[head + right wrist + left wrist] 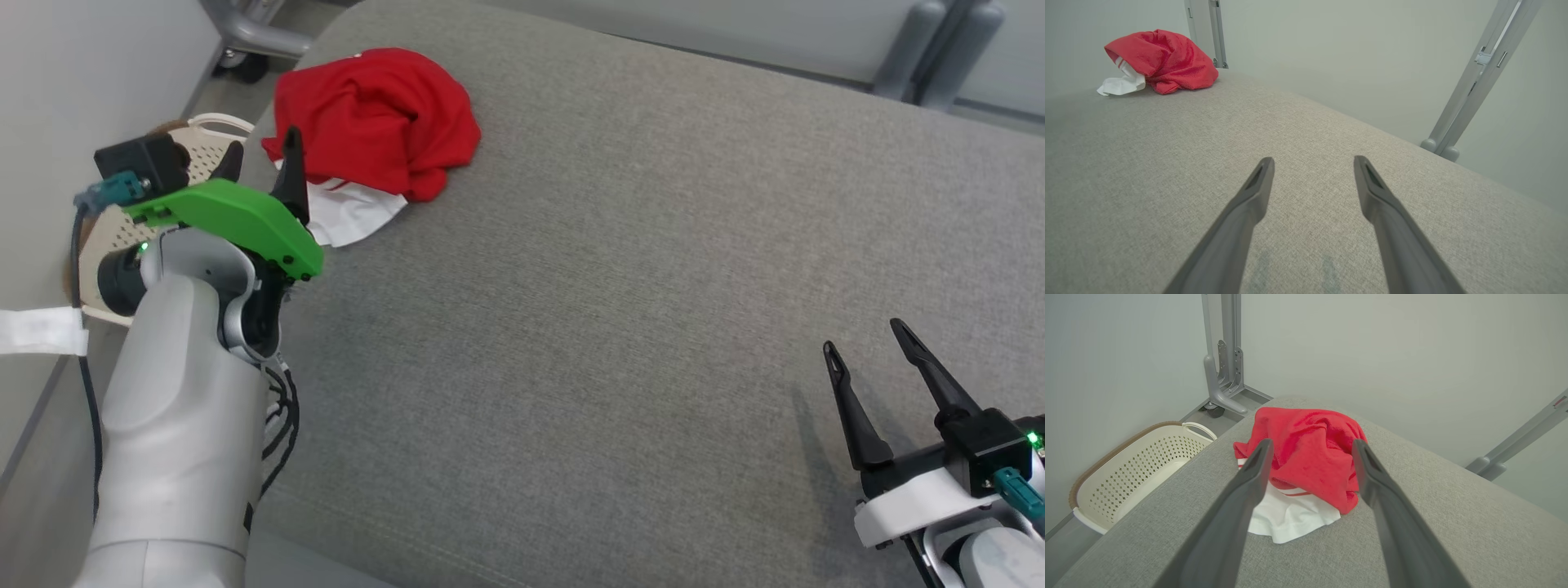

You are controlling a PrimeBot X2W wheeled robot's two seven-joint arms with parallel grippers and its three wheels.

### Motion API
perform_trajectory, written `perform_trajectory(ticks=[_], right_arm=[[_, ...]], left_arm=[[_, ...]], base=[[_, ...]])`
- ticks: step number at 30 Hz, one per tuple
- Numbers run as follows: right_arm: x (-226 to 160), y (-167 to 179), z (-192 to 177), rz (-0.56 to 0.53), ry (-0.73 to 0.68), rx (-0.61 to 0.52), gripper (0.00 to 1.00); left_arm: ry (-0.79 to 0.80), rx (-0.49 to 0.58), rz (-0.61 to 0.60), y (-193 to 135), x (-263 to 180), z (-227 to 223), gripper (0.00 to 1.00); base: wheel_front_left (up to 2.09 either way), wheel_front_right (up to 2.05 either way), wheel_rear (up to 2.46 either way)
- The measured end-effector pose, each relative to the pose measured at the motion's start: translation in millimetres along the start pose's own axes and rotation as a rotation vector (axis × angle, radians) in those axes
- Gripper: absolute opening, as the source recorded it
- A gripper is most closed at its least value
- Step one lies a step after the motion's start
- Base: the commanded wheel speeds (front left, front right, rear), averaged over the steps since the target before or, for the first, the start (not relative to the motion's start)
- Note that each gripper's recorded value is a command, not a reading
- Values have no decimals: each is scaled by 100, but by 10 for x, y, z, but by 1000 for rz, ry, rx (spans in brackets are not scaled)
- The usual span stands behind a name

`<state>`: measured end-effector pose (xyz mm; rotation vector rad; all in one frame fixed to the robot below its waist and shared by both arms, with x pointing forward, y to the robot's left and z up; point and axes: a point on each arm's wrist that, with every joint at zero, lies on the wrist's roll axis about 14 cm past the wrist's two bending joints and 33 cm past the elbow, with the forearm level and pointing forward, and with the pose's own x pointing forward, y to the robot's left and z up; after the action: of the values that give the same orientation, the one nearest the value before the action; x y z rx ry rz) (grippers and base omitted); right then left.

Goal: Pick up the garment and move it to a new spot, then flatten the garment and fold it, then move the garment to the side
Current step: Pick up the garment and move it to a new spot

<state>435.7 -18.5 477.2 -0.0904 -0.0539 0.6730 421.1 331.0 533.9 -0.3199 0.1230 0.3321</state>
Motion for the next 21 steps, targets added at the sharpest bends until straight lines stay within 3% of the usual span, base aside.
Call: perform_trajectory(ticks=[7, 14, 15, 16, 17, 18, 19, 21], right_arm=[[-260, -253, -317, -73, 81, 25, 100], [-534, -523, -488, -173, 136, 34, 100], [-578, -540, -511, -183, 146, 36, 100], [-624, -561, -533, -193, 156, 36, 100], [-662, -586, -548, -203, 164, 35, 100], [-692, -609, -561, -211, 170, 35, 100], [-714, -632, -568, -219, 174, 33, 100], [-759, -657, -584, -230, 182, 32, 100]], left_arm=[[253, -66, 64, -9, 424, -686, 100], [391, -44, 75, -107, 636, -1172, 100], [409, -34, 78, -99, 637, -1243, 90], [418, -25, 83, -80, 643, -1288, 60], [423, -18, 88, -60, 653, -1319, 44], [428, -8, 87, -60, 663, -1351, 34], [434, 2, 82, -75, 667, -1393, 9], [437, 4, 79, -95, 667, -1440, 9]], base=[[0, 0, 0], [0, 0, 0], [0, 0, 0], [0, 0, 0], [0, 0, 0], [0, 0, 0], [0, 0, 0], [0, 0, 0]])
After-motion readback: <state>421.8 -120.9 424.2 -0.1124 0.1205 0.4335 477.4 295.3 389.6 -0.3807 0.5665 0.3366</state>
